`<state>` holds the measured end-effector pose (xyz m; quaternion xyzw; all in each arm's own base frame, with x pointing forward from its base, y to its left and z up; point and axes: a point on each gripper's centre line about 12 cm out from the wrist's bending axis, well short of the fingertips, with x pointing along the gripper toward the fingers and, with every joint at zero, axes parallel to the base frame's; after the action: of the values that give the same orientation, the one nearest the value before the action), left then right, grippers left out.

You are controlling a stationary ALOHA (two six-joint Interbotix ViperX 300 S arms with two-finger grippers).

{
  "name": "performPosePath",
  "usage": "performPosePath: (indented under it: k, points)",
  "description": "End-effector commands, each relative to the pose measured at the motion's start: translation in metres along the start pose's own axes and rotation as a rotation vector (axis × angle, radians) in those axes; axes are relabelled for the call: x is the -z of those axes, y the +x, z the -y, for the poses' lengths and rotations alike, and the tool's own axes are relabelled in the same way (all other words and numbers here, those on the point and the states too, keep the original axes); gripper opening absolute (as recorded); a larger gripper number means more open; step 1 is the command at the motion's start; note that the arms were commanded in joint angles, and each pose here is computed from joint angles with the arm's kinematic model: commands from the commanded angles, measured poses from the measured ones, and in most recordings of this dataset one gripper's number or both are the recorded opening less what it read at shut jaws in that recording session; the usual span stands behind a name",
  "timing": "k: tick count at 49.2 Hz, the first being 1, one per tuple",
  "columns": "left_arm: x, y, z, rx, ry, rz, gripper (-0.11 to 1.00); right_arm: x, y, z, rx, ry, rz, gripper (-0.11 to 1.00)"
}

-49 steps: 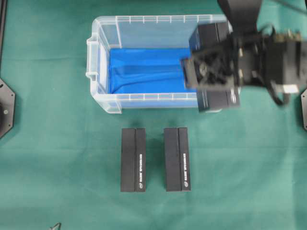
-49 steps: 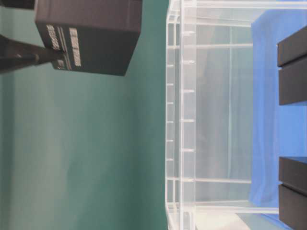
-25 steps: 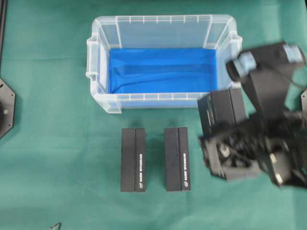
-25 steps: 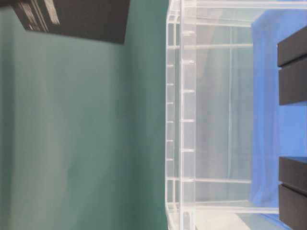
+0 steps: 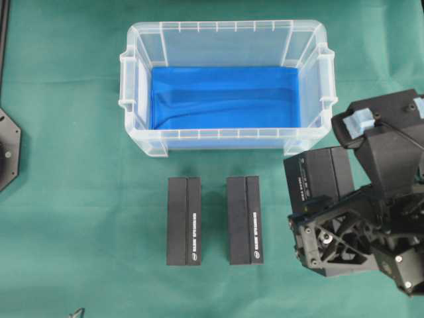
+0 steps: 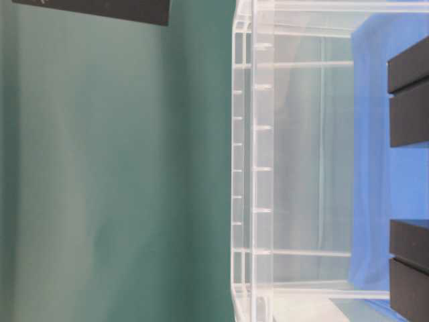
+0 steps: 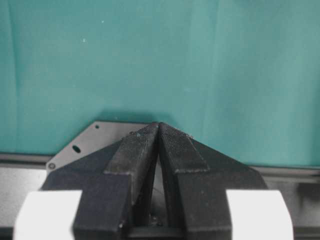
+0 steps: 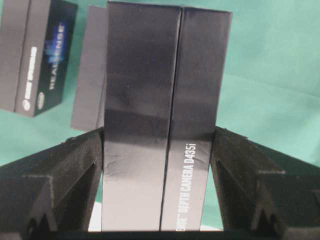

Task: Take the box out of the case with the right arm.
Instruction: 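Lower the box onto the table right of the others and open the gripper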

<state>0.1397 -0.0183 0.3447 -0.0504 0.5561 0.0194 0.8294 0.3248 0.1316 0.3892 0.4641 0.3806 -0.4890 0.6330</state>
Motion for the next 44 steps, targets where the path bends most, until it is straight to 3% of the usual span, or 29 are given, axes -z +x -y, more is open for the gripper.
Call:
performPosePath:
  k: [1,19,34,44]
  points:
    - [-0.002,-0.001,0.0,-0.002,-0.001,0.005,0.02,-0.005,-0.012,0.0,-0.031,0.016,-0.011,0.67]
    - [-0.003,-0.001,-0.002,-0.008,-0.012,0.006,0.02,0.0,0.004,-0.003,0.009,0.013,0.003,0.67]
    - [-0.003,0.0,-0.002,-0.008,-0.014,0.003,0.02,0.024,0.054,-0.007,0.107,-0.013,-0.052,0.67]
    - [-0.003,0.001,-0.002,-0.009,-0.015,0.002,0.02,0.036,0.093,-0.003,0.138,0.008,-0.056,0.67]
